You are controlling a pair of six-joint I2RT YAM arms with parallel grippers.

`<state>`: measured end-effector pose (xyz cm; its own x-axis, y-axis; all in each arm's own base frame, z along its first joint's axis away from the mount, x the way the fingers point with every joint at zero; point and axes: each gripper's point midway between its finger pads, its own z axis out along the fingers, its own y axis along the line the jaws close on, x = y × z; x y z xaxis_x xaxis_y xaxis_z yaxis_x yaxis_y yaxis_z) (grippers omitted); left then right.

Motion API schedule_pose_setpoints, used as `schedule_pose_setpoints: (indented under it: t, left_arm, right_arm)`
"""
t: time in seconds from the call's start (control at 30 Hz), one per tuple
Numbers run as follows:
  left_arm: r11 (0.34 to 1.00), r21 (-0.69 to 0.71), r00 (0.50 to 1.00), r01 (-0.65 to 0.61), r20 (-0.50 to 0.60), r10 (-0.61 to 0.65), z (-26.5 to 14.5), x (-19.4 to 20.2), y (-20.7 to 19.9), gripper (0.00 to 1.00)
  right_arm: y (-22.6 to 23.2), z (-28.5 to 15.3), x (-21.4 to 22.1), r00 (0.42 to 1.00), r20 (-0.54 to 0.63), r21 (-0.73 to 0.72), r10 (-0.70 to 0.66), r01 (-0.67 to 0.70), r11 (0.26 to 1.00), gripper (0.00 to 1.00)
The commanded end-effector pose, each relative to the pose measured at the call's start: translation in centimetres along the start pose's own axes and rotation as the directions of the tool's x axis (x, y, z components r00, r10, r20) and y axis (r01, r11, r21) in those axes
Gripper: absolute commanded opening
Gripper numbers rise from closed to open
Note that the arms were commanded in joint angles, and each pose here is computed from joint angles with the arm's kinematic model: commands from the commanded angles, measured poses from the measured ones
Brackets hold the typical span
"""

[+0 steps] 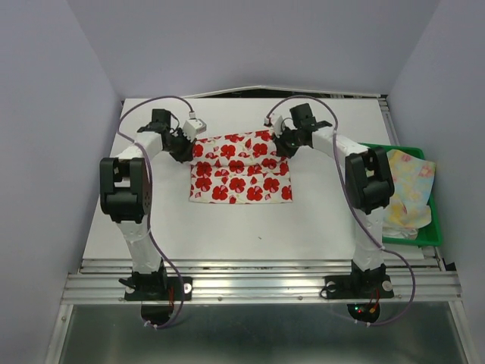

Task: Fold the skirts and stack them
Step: Fold the skirt

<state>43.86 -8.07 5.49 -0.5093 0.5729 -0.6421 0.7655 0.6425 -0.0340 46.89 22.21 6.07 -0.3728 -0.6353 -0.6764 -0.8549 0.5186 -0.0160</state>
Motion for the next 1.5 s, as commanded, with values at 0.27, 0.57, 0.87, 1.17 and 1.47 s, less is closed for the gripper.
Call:
schedule_pose_setpoints:
  t: [0.27,0.57,0.87,1.17,1.47]
  left_arm:
    - [0.994,-0.032,0.985,-0.106,0.13,0.11,-8.7,-5.6,-3.5,0.0]
    - [0.991,0.06,0.993,-0.12,0.009,0.119,-6.7,2.6,-8.4,0.0]
    - [0.996,0.079,0.994,-0.034,-0.1,0.042,-1.5,8.1,-8.8,0.2]
    - [0.977,0.091,0.981,-0.195,0.042,0.192,-7.7,3.9,-11.7,0.79]
    - [0.987,0.092,0.981,-0.129,0.158,0.113,-8.9,-0.8,-11.4,0.54]
  right_arm:
    - [2.0,-10.0,-6.9,0.982,0.141,0.03,-0.129,0.126,0.992,0.01]
    - [7.6,-8.5,4.3,0.995,-0.015,-0.071,-0.1,0.099,0.993,0.01]
    - [8.0,-3.8,8.4,0.997,-0.074,-0.077,-0.024,0.018,0.997,0.05]
    - [9.5,-10.5,1.4,0.997,0.069,-0.102,-0.044,0.051,0.994,0.64]
    - [8.9,-10.4,-4.6,0.966,0.175,-0.167,0.192,-0.163,0.972,0.48]
